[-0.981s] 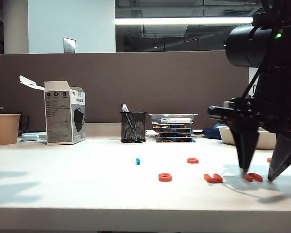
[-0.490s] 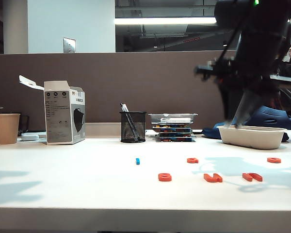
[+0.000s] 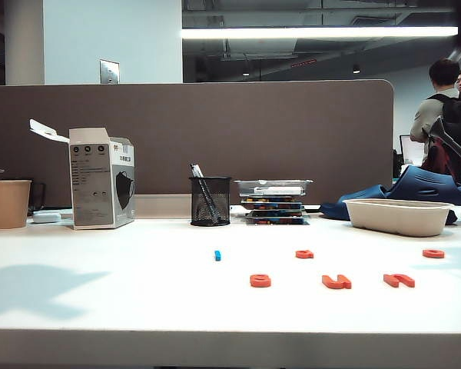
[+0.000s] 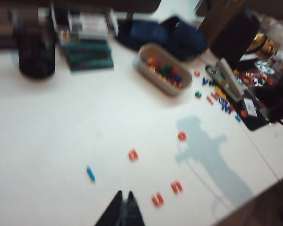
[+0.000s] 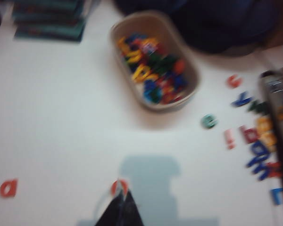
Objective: Select the appropriate letters from the row of letter magnets placed on the table to arrange into the word "sun".
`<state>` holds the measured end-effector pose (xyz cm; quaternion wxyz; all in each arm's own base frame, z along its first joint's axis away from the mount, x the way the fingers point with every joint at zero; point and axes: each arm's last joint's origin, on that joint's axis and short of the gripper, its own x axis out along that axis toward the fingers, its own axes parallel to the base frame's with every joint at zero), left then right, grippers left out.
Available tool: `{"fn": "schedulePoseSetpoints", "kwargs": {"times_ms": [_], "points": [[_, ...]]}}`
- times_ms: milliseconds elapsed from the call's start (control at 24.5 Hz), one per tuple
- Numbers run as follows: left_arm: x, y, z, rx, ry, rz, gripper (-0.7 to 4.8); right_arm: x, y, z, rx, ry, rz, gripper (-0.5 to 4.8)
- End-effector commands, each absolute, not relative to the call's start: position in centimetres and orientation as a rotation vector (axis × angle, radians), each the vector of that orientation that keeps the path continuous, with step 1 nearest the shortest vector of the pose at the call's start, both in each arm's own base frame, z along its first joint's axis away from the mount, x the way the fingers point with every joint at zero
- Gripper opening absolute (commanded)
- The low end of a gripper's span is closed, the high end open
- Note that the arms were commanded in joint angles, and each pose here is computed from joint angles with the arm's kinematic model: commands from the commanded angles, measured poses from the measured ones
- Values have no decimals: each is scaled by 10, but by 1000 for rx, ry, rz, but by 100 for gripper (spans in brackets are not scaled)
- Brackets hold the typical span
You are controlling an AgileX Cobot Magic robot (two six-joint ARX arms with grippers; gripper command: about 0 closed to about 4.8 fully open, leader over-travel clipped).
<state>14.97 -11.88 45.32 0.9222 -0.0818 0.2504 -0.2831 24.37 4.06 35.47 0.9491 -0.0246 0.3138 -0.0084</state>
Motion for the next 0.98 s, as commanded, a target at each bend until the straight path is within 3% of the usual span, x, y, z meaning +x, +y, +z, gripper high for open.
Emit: {"fn": "schedulePoseSetpoints", "kwargs": {"times_ms": [41, 163, 245, 490, 654, 981], "points": [[162, -118, 465, -102, 345, -564, -5, 230, 22, 372, -26, 551, -17, -8], [181, -97, 471, -59, 253, -444, -5, 208, -1, 384, 9, 475, -66, -8], [196, -63, 474, -53, 208, -313, -5, 187, -17, 381, 41, 441, -106, -8], [200, -7, 472, -112, 242, -190, -5, 153, -25, 363, 71, 412, -128, -8], [178, 3, 468, -98, 251, -84, -5, 124, -18, 345, 88, 366, -107, -8], [119, -8, 429, -92, 216, -142, -5, 81, -5, 310, 101, 230, -4, -8]]}}
